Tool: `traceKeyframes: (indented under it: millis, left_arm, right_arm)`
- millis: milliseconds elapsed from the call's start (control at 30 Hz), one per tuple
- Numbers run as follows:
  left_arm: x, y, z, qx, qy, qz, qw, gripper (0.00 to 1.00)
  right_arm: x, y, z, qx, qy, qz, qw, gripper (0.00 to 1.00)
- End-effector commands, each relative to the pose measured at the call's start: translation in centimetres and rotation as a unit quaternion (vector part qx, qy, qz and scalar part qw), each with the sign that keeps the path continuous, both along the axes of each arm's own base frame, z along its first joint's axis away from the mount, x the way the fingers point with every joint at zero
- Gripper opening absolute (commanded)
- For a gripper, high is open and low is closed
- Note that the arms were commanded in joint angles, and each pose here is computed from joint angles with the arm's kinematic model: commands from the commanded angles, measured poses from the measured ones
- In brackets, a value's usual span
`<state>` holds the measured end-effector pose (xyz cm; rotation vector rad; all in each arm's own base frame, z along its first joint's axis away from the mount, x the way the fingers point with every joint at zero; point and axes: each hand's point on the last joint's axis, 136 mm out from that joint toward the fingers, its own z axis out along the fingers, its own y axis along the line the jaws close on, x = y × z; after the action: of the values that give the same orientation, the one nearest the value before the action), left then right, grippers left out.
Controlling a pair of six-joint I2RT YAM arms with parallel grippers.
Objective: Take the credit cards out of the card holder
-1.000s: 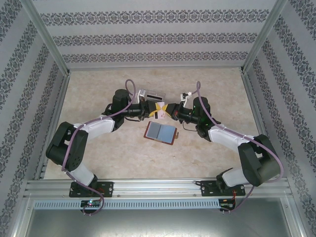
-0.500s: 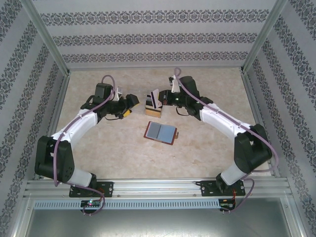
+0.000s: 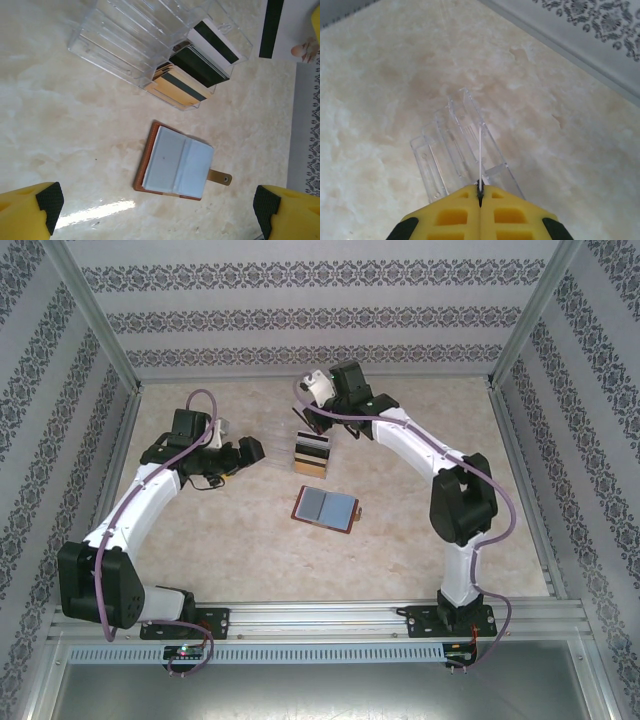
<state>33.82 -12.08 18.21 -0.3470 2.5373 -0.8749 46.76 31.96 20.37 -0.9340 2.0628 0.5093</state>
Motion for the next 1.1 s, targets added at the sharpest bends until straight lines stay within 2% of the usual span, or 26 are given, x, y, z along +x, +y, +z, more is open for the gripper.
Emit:
traceKeyframes:
  millis: [0, 400, 667, 1067]
  left_arm:
    - [-0.5, 0.5, -1.0, 0.012, 0.017, -0.012, 1.000, 0.99]
    - [-0.3, -1.0, -2.6, -0.034, 0.048, -0.031, 0.998, 1.00]
    - [-0.2, -1.1, -2.8, -0.040, 0.053, -0.033, 0.997, 1.00]
    - [-0.3, -1.3, -2.9, -0.046, 0.056, -0.036, 0.997, 1.00]
  right_arm:
    - [-0.4, 0.8, -1.0, -0.049, -0.021, 0.068, 0.996, 0.00]
    - [-0.6, 0.2, -4.3, -0.114, -0.001, 0.126, 0.985, 0.00]
    - [-0.2, -0.6, -6.4, -0.166, 0.002, 0.138, 0.976, 0.00]
    - [0.2, -2.0, -7.1, -0.219, -0.010, 0.142, 0.965, 0.00]
